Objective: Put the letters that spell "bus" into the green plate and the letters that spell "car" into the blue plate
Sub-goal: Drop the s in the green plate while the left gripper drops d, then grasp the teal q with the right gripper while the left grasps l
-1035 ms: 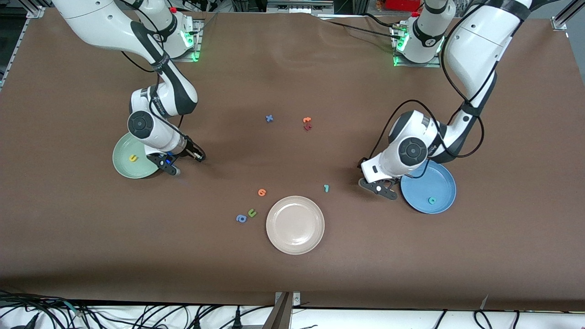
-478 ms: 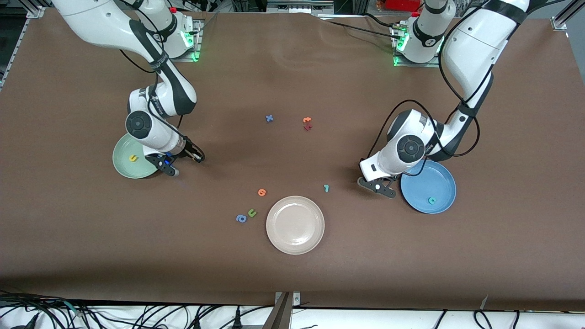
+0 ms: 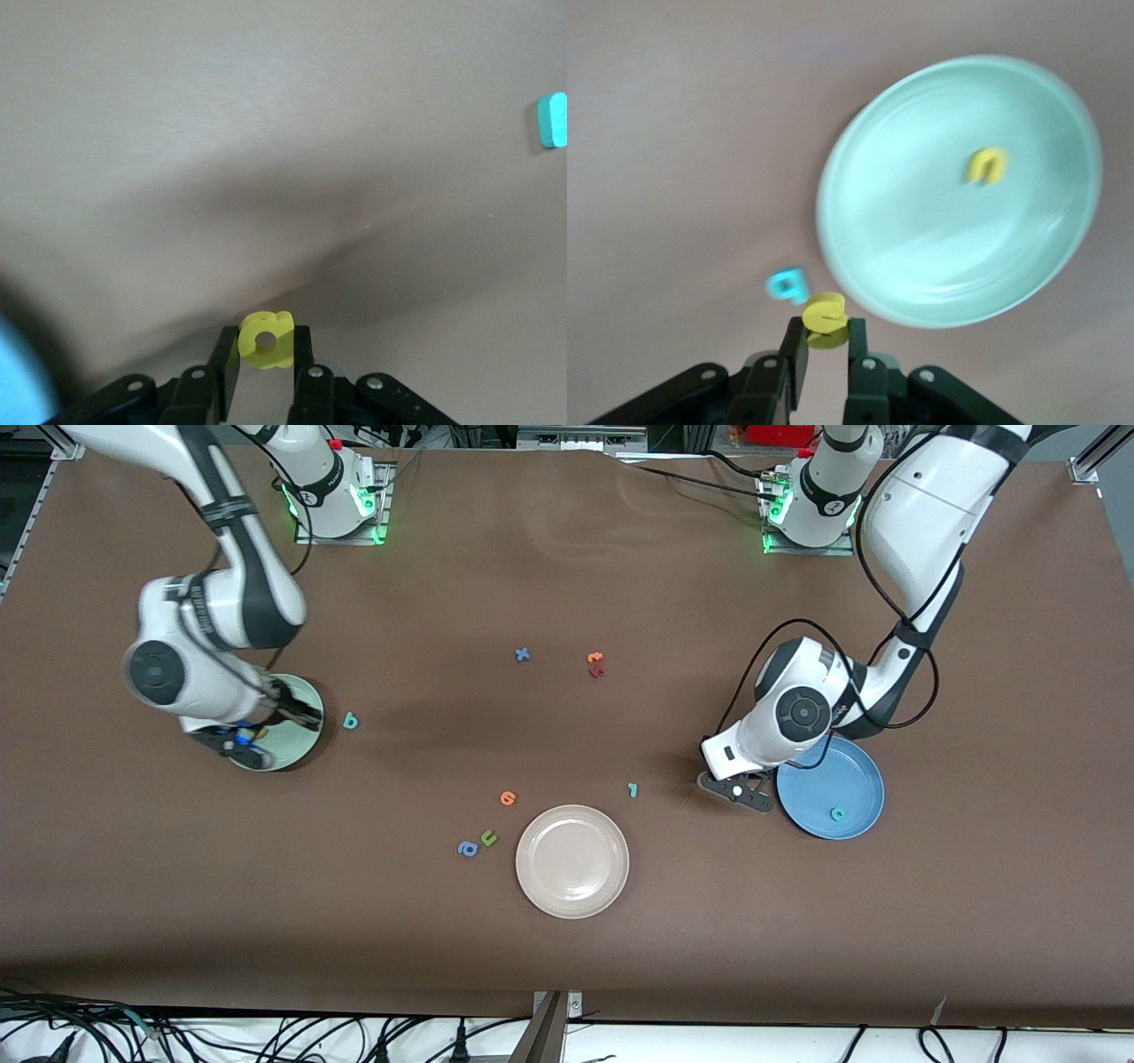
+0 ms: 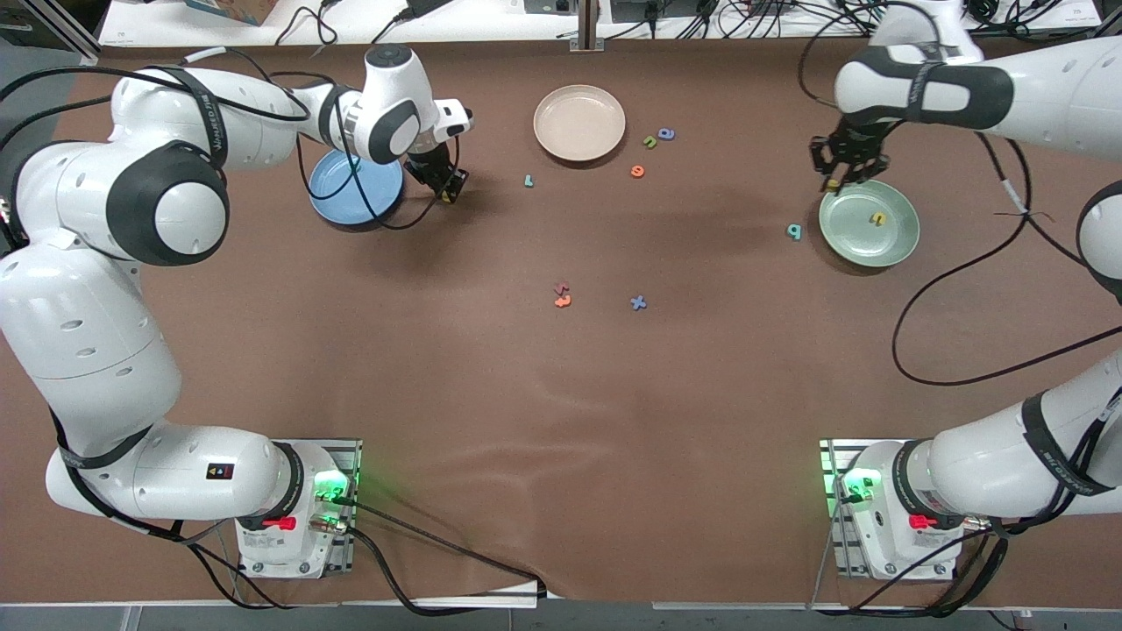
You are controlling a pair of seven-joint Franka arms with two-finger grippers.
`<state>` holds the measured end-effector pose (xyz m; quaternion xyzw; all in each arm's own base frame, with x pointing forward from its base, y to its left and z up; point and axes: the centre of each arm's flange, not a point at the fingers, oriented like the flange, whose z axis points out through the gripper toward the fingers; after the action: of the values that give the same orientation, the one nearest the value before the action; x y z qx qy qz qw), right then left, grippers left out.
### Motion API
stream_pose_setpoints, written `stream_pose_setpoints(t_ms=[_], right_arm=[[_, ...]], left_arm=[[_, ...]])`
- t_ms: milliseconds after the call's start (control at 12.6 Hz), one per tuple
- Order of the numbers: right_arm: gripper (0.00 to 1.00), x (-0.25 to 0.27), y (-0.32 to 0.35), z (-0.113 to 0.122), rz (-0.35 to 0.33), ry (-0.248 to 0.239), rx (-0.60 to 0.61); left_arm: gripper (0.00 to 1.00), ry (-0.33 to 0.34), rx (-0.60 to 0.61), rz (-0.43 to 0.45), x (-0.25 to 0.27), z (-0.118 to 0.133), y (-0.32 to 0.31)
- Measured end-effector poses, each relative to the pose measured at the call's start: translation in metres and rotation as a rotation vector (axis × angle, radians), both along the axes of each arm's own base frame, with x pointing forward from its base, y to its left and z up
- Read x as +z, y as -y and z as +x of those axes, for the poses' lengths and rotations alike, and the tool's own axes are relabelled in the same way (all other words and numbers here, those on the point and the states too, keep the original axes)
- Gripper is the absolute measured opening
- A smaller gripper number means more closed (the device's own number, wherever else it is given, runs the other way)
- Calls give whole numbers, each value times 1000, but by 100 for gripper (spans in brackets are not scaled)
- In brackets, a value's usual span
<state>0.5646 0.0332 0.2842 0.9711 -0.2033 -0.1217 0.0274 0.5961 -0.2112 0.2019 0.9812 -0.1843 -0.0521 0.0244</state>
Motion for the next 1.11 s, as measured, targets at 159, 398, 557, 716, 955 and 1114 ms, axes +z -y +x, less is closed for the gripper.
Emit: stream_pose_setpoints(t_ms=[159, 398, 557, 716, 955, 1114], right_arm=[[22, -25, 54, -5, 14, -40, 55], [22, -72, 71, -15, 18, -63, 76], [22, -86, 68, -19, 18, -73, 81], [40, -85, 67, -18, 18, -69, 84], [73, -61, 49, -11, 22, -40, 78], [96, -45, 13, -10, 15, -25, 33]], left_arm=[[29, -25, -57, 31, 36, 16, -37], [29, -17, -178, 15, 56, 39, -124], [46, -34, -185, 0, 44, 42, -165], [67, -40, -205, -13, 40, 40, -153], [99, -31, -188, -35, 49, 35, -105], [100, -26, -119, -57, 60, 26, -52]])
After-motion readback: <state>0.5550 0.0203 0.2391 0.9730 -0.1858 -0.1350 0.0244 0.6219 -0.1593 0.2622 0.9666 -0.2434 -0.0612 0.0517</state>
